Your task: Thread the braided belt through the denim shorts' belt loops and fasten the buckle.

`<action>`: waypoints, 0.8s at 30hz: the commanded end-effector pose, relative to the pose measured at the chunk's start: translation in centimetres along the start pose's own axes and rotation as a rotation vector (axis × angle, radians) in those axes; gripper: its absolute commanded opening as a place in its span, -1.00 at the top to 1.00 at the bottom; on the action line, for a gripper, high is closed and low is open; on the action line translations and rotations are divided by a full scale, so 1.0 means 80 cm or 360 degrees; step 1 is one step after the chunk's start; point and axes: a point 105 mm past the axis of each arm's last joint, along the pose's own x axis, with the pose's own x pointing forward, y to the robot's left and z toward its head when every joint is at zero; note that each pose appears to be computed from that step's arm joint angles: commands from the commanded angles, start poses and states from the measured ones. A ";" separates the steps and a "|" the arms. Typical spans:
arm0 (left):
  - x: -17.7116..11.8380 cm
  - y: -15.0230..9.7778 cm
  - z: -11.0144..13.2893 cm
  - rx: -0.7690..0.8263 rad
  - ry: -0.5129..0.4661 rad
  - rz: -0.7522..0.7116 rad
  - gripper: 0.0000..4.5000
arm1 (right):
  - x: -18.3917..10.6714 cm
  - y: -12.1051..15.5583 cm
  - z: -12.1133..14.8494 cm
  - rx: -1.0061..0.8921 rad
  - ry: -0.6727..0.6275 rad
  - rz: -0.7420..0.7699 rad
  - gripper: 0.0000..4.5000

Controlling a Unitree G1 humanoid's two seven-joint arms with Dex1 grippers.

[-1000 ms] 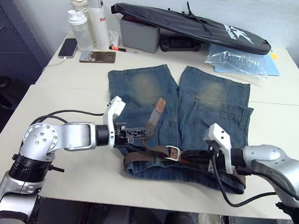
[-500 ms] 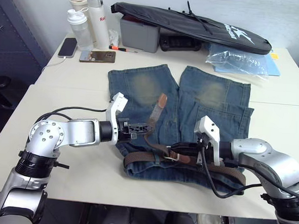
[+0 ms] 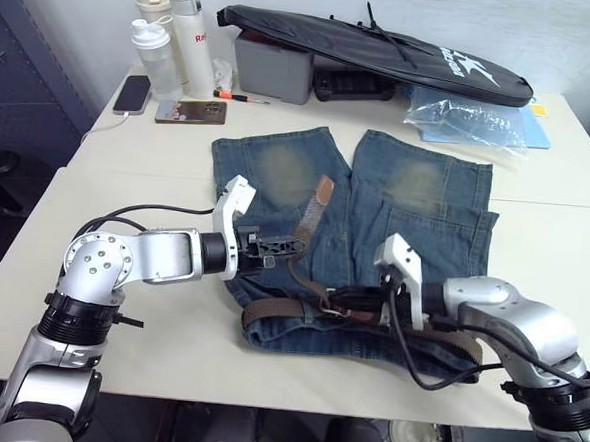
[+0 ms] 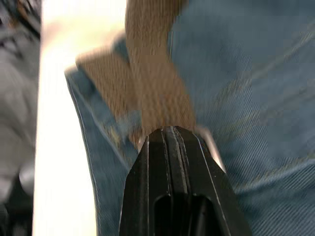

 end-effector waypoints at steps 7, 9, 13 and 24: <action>0.021 -0.032 0.026 0.0081 -0.0081 -0.0169 1.00 | -0.022 0.003 -0.006 -0.0064 0.0199 -0.0048 0.98; 0.022 -0.035 0.030 0.0096 -0.0083 -0.0187 1.00 | -0.017 0.003 -0.026 -0.0071 0.0268 -0.0058 0.98; 0.024 -0.042 0.038 0.0126 -0.0080 -0.0221 1.00 | -0.009 -0.004 -0.071 -0.0024 0.0404 -0.0119 0.98; 0.032 -0.086 0.071 0.0276 -0.0213 -0.0445 1.00 | -0.008 -0.006 -0.104 -0.0073 0.0587 -0.0103 0.98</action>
